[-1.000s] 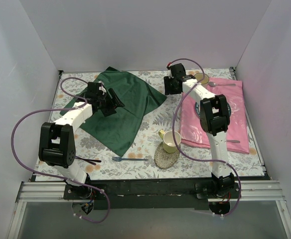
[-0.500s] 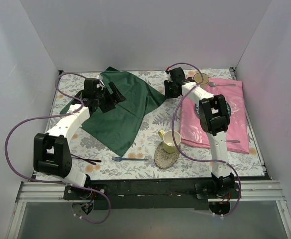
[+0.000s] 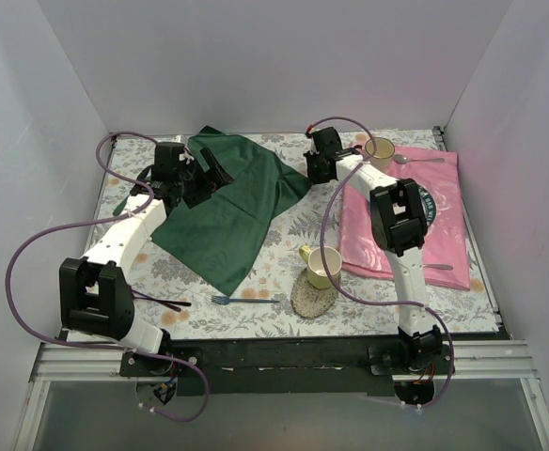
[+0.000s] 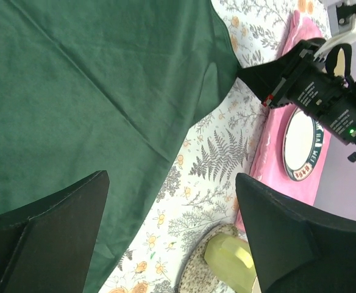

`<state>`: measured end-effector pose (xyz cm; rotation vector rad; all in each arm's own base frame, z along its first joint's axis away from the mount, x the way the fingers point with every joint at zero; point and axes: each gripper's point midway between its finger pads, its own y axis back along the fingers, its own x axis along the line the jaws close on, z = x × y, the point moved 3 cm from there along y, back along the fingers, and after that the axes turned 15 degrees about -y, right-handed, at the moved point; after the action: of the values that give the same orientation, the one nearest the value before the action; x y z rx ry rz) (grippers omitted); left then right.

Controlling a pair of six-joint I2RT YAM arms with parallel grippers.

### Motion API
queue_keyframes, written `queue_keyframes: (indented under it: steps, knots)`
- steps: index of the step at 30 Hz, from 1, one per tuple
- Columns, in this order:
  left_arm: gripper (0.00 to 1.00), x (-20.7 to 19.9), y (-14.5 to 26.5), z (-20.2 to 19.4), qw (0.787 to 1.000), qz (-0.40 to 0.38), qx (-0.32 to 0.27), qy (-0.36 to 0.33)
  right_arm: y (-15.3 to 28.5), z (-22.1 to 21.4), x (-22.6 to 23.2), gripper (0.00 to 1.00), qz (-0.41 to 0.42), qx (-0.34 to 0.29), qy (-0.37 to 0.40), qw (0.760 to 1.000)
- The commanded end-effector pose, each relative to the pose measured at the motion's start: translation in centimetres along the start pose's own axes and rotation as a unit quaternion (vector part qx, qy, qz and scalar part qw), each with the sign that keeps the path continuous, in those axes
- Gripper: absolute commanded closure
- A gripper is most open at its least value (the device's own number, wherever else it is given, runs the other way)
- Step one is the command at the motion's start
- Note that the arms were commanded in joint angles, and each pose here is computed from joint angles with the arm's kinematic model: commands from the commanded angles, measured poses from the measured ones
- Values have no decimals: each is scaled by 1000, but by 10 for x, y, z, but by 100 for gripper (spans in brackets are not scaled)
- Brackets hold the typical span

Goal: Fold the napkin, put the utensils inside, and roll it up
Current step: Flatten the napkin out

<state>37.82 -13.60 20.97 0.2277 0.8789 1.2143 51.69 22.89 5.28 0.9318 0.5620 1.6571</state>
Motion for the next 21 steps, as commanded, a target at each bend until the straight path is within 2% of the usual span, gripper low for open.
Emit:
queue_keyframes:
  steps: [1,6,12,13,15,17,18,20,21]
  knots:
    - [14,6,16,23,999,30,-33,13,24,21,-20,99,-79,-37,5,996]
    - [16,28,18,28,997,44,-41,45,68,41,-34,99,-120,-80,11,989]
    - [17,51,11,27,995,55,-31,81,70,46,-33,99,-115,-87,43,989]
    - [18,56,8,24,994,57,-25,90,71,59,-27,89,-104,-98,47,989]
    - [22,66,3,19,993,51,-15,103,65,54,-26,67,-114,-64,53,990]
    - [32,74,-10,10,993,47,9,111,75,61,-7,57,-102,-63,54,991]
    - [35,74,-16,4,993,40,23,113,87,65,2,48,-98,-72,58,991]
    - [40,83,-29,-7,991,45,47,118,100,60,15,42,-111,-83,71,988]
    - [45,85,-33,-9,991,45,50,119,113,50,35,41,-97,-90,86,988]
